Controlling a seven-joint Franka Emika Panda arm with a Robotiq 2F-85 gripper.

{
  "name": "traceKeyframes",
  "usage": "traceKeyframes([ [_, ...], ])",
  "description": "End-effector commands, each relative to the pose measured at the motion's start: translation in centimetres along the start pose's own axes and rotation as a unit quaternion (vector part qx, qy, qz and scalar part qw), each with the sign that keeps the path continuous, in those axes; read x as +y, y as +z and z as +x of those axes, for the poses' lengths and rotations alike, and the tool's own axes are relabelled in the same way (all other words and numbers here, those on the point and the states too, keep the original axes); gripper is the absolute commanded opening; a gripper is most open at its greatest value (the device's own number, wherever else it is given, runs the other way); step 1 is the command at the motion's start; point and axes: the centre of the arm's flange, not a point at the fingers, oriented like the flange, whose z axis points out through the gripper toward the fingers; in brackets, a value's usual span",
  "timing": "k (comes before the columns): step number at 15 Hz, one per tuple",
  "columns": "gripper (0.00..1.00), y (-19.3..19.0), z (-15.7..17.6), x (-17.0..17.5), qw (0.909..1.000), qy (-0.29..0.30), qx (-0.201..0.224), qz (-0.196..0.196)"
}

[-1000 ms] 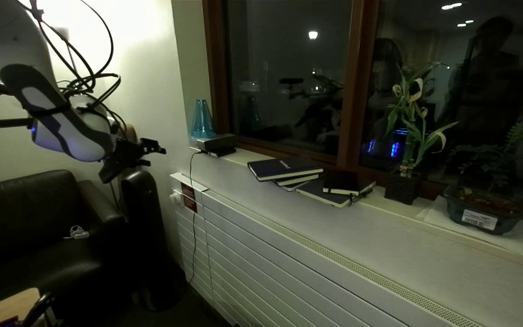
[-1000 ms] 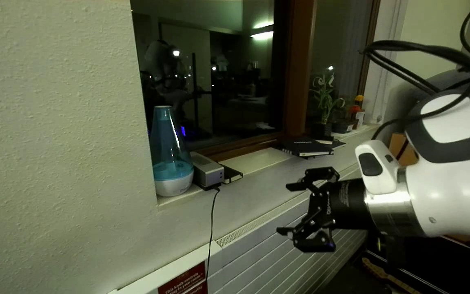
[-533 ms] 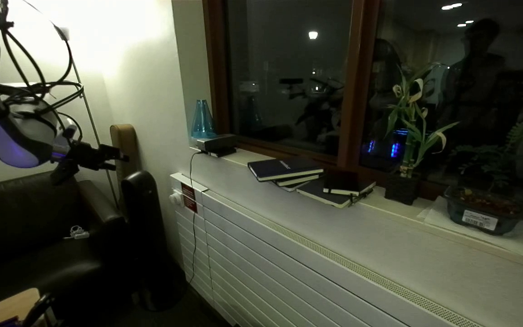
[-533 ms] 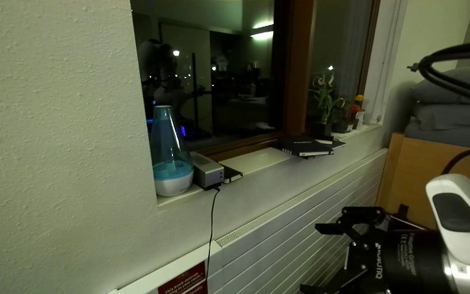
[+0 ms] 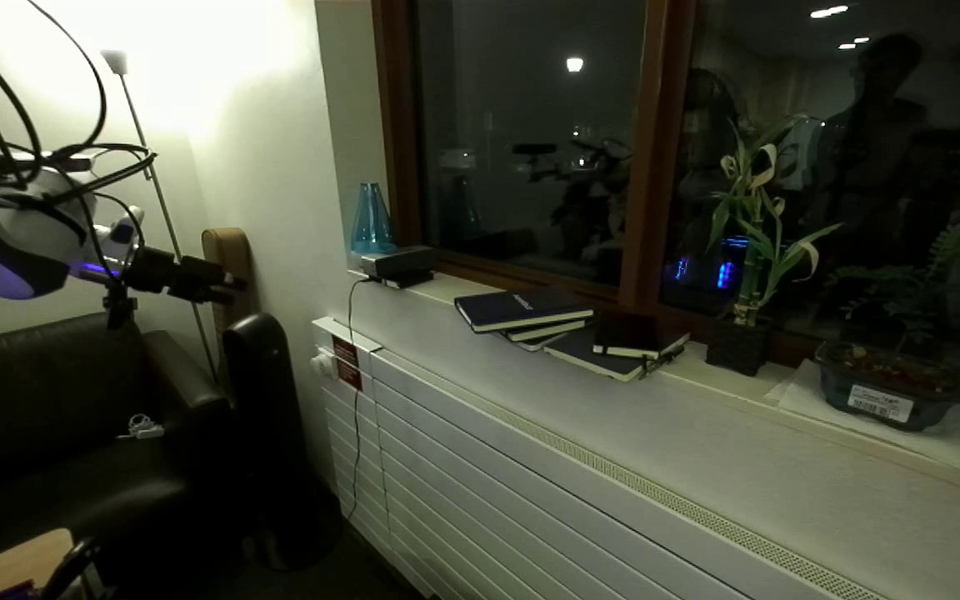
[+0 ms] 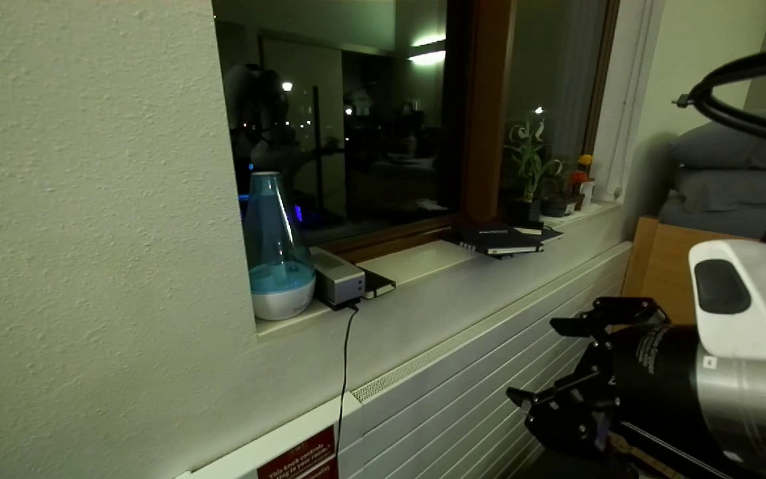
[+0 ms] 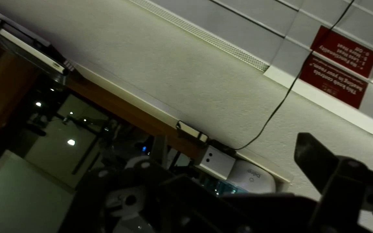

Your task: Put the second book from the left on top of the third book.

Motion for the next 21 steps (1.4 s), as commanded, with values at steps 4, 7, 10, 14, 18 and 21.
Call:
traceKeyframes([
  [4, 1.00, 0.5, 0.2, 5.2, 0.9931, 0.067, -0.038, -0.088],
  [7, 1.00, 1.1, 0.8, 7.7, 0.9864, 0.102, -0.062, -0.113],
  [10, 1.00, 1.3, 2.2, 9.9, 0.9808, 0.133, -0.077, -0.120],
  [14, 1.00, 0.9, 4.3, 12.2, 0.9735, 0.169, -0.084, -0.129],
  [18, 1.00, 0.7, 5.3, 14.1, 0.9661, 0.198, -0.093, -0.137],
  [21, 1.00, 0.3, 5.5, 15.0, 0.9611, 0.213, -0.098, -0.146],
])
